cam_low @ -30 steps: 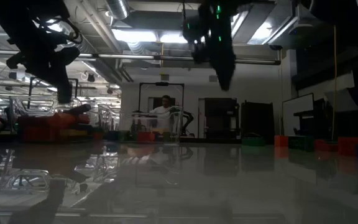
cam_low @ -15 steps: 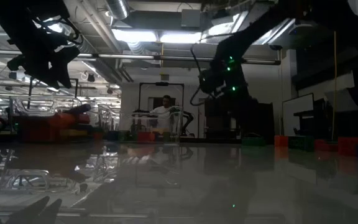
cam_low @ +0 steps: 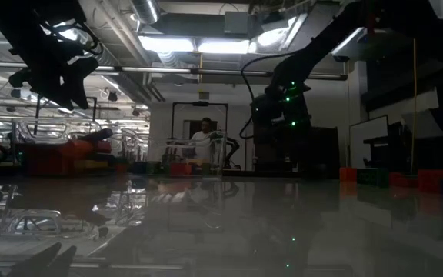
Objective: Sort blocks by size
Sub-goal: Put the large green game piece into the left transparent bin
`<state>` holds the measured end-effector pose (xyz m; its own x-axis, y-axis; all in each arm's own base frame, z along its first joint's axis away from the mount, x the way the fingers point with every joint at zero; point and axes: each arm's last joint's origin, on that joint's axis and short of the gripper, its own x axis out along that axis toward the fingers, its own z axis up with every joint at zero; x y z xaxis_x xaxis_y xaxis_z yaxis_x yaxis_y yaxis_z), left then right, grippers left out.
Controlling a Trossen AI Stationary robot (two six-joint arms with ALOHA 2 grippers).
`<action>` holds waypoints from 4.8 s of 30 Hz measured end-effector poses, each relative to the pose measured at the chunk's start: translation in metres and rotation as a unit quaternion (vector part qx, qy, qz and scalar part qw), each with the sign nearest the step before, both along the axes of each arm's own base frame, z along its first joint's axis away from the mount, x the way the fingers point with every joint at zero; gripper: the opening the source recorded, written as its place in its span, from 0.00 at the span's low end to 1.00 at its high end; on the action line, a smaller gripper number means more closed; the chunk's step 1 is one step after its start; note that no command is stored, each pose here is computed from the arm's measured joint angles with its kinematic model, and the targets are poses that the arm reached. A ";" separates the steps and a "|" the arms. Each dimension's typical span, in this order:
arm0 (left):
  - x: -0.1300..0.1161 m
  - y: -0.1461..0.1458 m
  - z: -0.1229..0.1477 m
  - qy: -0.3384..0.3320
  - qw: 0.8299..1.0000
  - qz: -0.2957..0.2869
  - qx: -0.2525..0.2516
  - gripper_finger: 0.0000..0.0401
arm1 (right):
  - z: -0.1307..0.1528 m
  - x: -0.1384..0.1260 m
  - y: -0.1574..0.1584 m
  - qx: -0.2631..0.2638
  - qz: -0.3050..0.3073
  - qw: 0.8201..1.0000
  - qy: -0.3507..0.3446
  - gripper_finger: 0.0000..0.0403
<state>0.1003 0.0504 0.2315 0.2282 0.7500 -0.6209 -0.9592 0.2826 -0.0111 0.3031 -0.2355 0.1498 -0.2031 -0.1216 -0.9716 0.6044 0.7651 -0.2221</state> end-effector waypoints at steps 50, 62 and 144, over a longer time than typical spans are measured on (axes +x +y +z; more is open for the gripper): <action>0.053 -0.045 0.022 -0.143 0.851 -0.501 -0.074 0.43 | 0.090 0.162 0.229 0.068 0.318 0.859 -0.396 0.24; 0.081 -0.066 0.014 -0.132 0.814 -0.563 -0.056 0.43 | 0.111 0.174 0.264 0.054 0.352 0.809 -0.467 0.25; 0.106 -0.075 -0.001 -0.124 0.807 -0.573 -0.070 0.19 | 0.111 0.173 0.275 0.110 0.269 0.829 -0.478 0.27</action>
<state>0.2067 -0.0247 0.2305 0.8529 -0.1158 -0.5091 -0.0315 0.9619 -0.2716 0.4756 0.0397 0.2613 0.6982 0.2558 -0.6686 -0.0171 0.9397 0.3416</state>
